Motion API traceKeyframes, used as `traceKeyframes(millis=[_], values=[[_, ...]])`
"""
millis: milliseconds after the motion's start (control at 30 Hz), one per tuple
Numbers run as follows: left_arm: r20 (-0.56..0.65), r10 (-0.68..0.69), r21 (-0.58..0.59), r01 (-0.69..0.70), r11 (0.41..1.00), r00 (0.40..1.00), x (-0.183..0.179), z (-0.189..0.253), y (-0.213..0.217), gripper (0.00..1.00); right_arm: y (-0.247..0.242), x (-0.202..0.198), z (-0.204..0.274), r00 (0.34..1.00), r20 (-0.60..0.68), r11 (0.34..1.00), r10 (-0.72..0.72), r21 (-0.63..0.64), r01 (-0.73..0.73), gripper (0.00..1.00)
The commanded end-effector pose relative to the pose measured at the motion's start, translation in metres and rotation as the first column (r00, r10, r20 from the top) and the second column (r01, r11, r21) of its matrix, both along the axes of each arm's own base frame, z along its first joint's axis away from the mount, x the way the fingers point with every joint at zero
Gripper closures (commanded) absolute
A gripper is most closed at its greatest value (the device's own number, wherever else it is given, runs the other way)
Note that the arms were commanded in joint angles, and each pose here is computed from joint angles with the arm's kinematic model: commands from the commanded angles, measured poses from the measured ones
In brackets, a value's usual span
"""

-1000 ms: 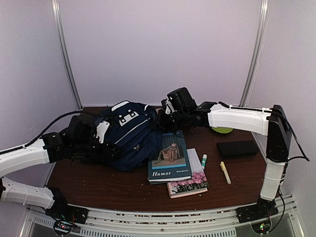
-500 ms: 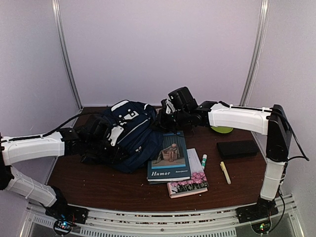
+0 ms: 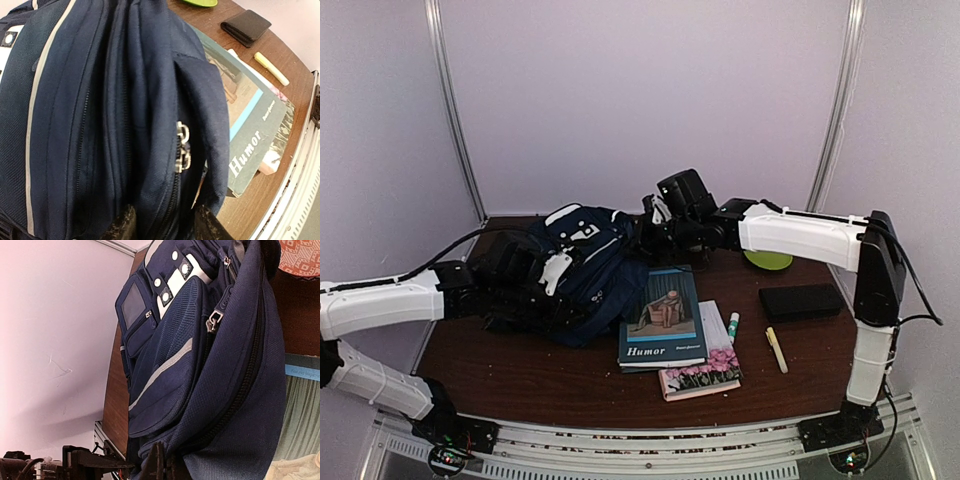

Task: Pack the student bag
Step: Unzip the student bag at the center of the board.

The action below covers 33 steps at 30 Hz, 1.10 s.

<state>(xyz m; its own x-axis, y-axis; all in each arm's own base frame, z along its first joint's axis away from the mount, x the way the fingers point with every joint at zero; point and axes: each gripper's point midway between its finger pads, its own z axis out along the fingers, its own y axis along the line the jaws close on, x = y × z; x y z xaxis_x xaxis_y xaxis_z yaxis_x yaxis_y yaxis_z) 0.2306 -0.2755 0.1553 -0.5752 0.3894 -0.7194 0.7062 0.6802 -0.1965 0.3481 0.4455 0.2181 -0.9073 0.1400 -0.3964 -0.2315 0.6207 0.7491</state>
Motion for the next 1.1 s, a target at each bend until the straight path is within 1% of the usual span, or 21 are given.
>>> traceKeyframes(millis=[0,100,200,233,267,400,433,467,500,533,633,700,733,800,933,1033,1067], values=[[0.000,-0.003,-0.004,0.003,1.000,1.000,-0.003,-0.007,0.000,0.32,0.020,0.003,0.050,0.995,0.099,0.993,0.022,0.117,-0.033,1.00],[-0.021,0.000,0.015,0.000,1.000,1.000,-0.006,-0.017,0.001,0.34,0.020,0.003,0.052,0.995,0.102,0.993,0.021,0.117,-0.033,1.00],[-0.014,0.024,0.037,-0.023,0.999,1.000,-0.002,-0.022,0.005,0.41,0.020,0.001,0.050,0.994,0.103,0.993,0.025,0.109,-0.036,1.00],[-0.010,0.029,0.041,-0.029,0.999,1.000,-0.001,-0.023,0.006,0.47,0.020,0.001,0.050,0.994,0.105,0.994,0.027,0.103,-0.038,1.00],[-0.003,0.036,0.045,-0.036,0.998,0.999,0.000,-0.022,0.006,0.55,0.019,0.000,0.049,0.994,0.107,0.995,0.029,0.097,-0.039,1.00],[0.053,0.078,0.046,-0.081,0.996,0.996,0.010,-0.008,0.011,0.93,0.016,-0.004,0.044,0.992,0.117,0.997,0.045,0.057,-0.052,1.00],[0.071,0.087,0.038,-0.090,0.995,0.994,0.012,-0.002,0.012,1.00,0.015,-0.006,0.043,0.991,0.121,0.997,0.055,0.049,-0.061,1.00],[0.089,0.097,0.025,-0.099,0.995,0.991,0.013,0.006,0.014,1.00,0.014,-0.008,0.043,0.990,0.126,0.997,0.062,0.041,-0.068,0.97],[0.107,0.107,0.011,-0.108,0.994,0.989,0.015,0.013,0.015,1.00,0.013,-0.009,0.042,0.988,0.135,0.996,0.075,0.029,-0.080,0.91],[0.130,0.114,-0.015,-0.113,0.994,0.985,0.015,0.024,0.017,1.00,0.011,-0.012,0.042,0.985,0.145,0.996,0.088,0.016,-0.092,0.82],[0.181,0.135,-0.079,-0.122,0.989,0.974,0.013,0.052,0.021,1.00,0.004,-0.020,0.043,0.972,0.194,0.991,0.135,-0.048,-0.128,0.61],[0.210,0.144,-0.118,-0.121,0.986,0.967,0.011,0.068,0.024,1.00,-0.006,-0.029,0.051,0.955,0.251,0.986,0.157,-0.091,-0.138,0.51],[0.222,0.147,-0.138,-0.118,0.983,0.964,0.010,0.076,0.025,1.00,-0.011,-0.032,0.056,0.945,0.283,0.985,0.163,-0.108,-0.137,0.47],[0.239,0.145,-0.171,-0.105,0.980,0.960,0.007,0.088,0.025,1.00,-0.017,-0.042,0.068,0.920,0.353,0.984,0.169,-0.117,-0.135,0.44],[0.258,0.130,-0.207,-0.077,0.975,0.957,0.003,0.097,0.023,1.00,-0.012,-0.063,0.107,0.862,0.474,0.984,0.178,-0.082,-0.158,0.44],[0.255,0.140,-0.212,-0.085,0.974,0.957,0.005,0.092,0.024,1.00,0.008,-0.077,0.117,0.845,0.491,0.977,0.209,-0.073,-0.199,0.48],[0.251,0.143,-0.212,-0.089,0.973,0.957,0.005,0.089,0.023,1.00,0.017,-0.080,0.112,0.848,0.480,0.973,0.227,-0.081,-0.214,0.51]])
